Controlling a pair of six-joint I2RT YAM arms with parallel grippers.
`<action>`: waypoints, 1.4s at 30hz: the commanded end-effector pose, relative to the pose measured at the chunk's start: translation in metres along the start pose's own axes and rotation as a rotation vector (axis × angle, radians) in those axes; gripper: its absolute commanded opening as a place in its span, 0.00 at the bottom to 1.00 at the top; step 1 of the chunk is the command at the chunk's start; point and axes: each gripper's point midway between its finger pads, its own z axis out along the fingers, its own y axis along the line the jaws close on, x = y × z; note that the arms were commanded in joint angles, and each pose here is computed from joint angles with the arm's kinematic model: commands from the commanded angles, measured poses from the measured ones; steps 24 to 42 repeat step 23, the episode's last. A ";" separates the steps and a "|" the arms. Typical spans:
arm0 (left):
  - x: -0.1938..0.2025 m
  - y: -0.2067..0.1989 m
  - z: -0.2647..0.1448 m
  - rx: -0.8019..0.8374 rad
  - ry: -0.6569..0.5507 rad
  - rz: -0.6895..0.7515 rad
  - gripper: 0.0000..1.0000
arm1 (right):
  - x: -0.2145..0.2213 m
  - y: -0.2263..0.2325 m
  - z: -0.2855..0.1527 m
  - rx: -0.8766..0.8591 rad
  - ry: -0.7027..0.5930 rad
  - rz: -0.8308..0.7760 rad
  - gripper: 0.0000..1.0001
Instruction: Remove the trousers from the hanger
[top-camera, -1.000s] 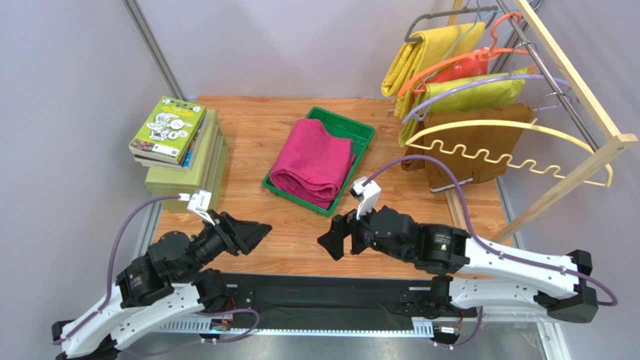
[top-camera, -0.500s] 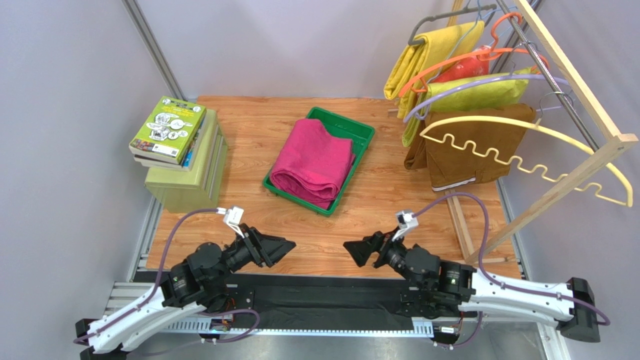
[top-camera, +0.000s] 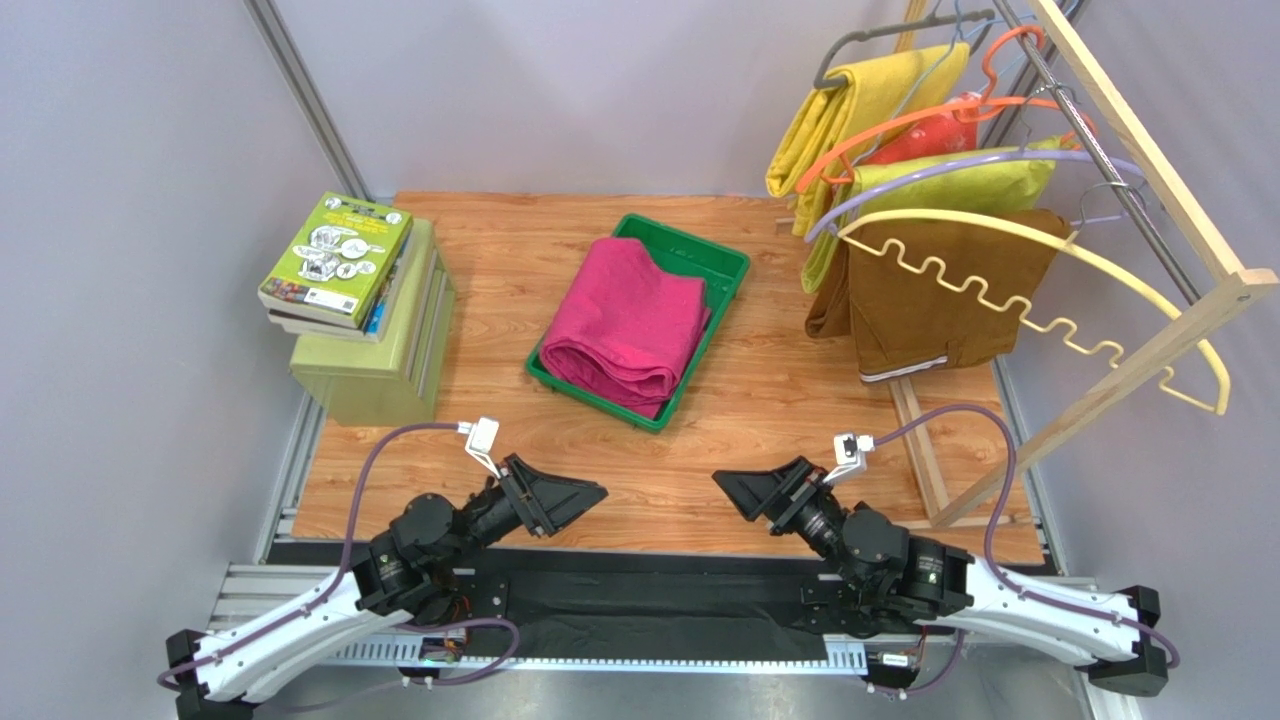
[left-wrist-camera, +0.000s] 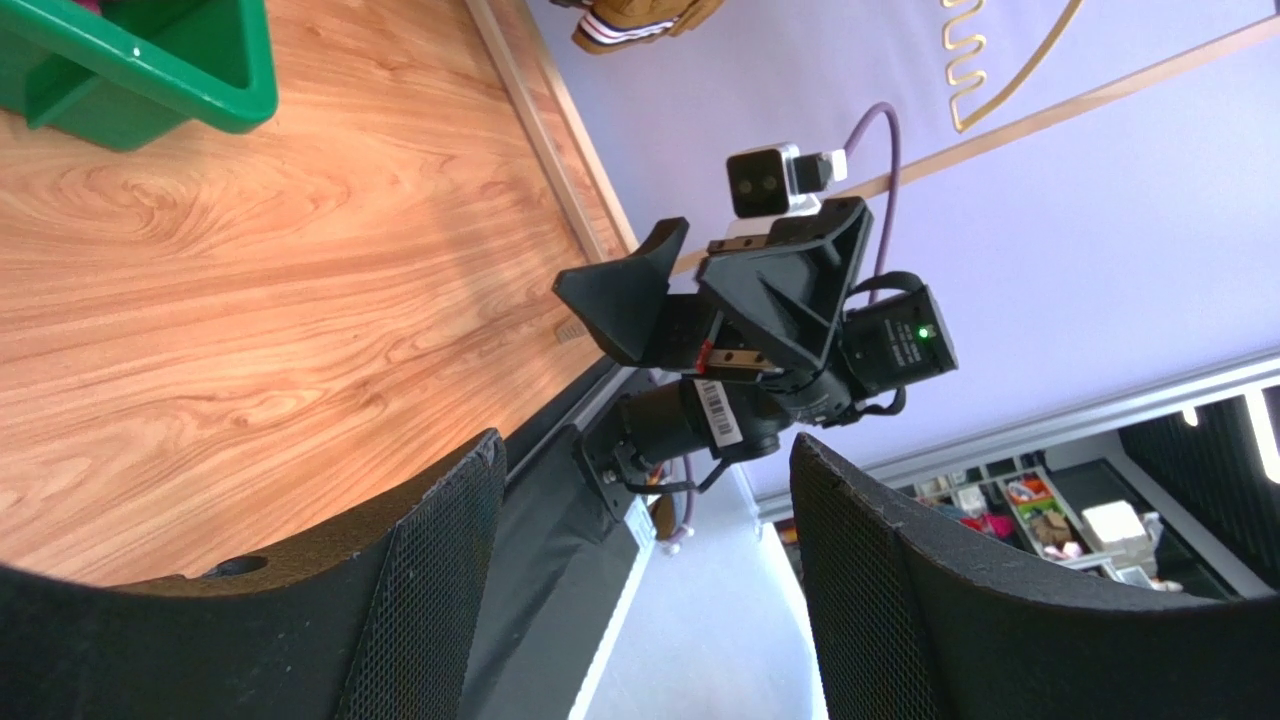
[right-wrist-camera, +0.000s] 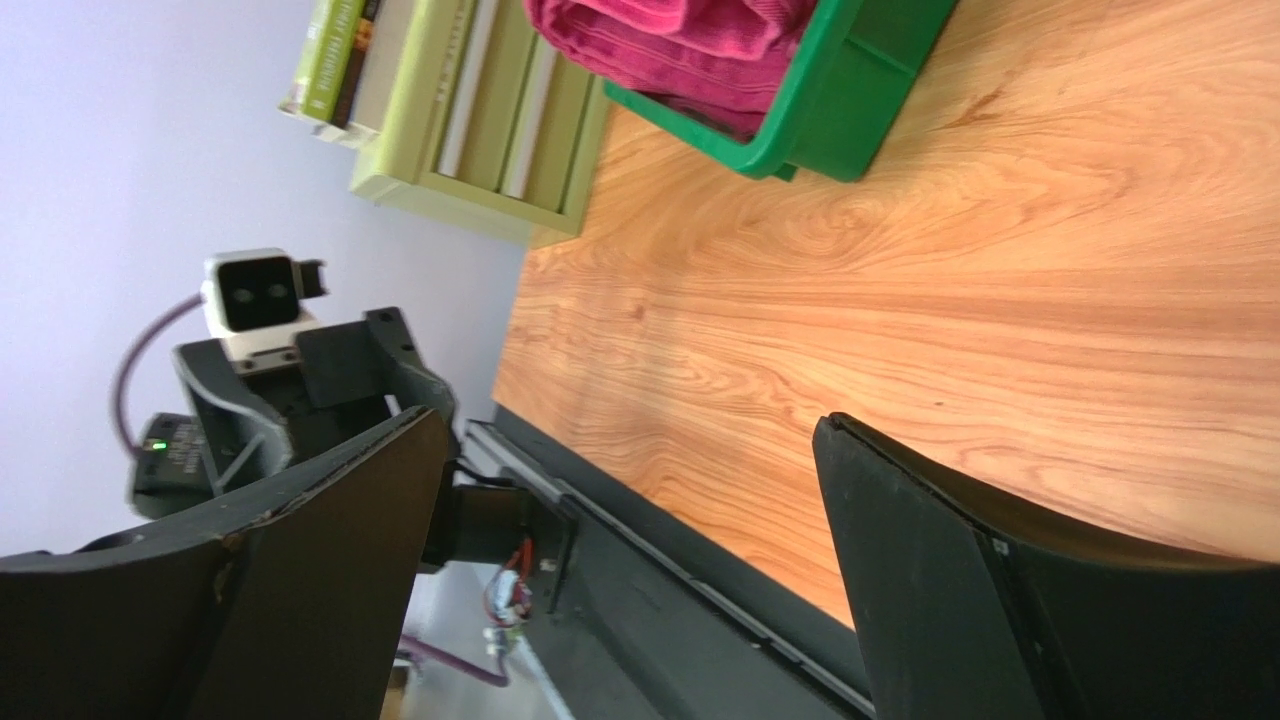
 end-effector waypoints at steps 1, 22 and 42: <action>0.018 0.030 -0.001 -0.006 0.012 -0.013 0.75 | 0.020 -0.072 0.002 0.171 -0.014 -0.031 1.00; 0.033 0.079 -0.010 -0.210 0.067 0.006 0.76 | 0.023 -0.097 -0.004 0.273 -0.011 0.007 1.00; 0.032 0.074 -0.009 -0.194 0.065 0.004 0.76 | 0.025 -0.096 -0.004 0.268 -0.005 0.007 1.00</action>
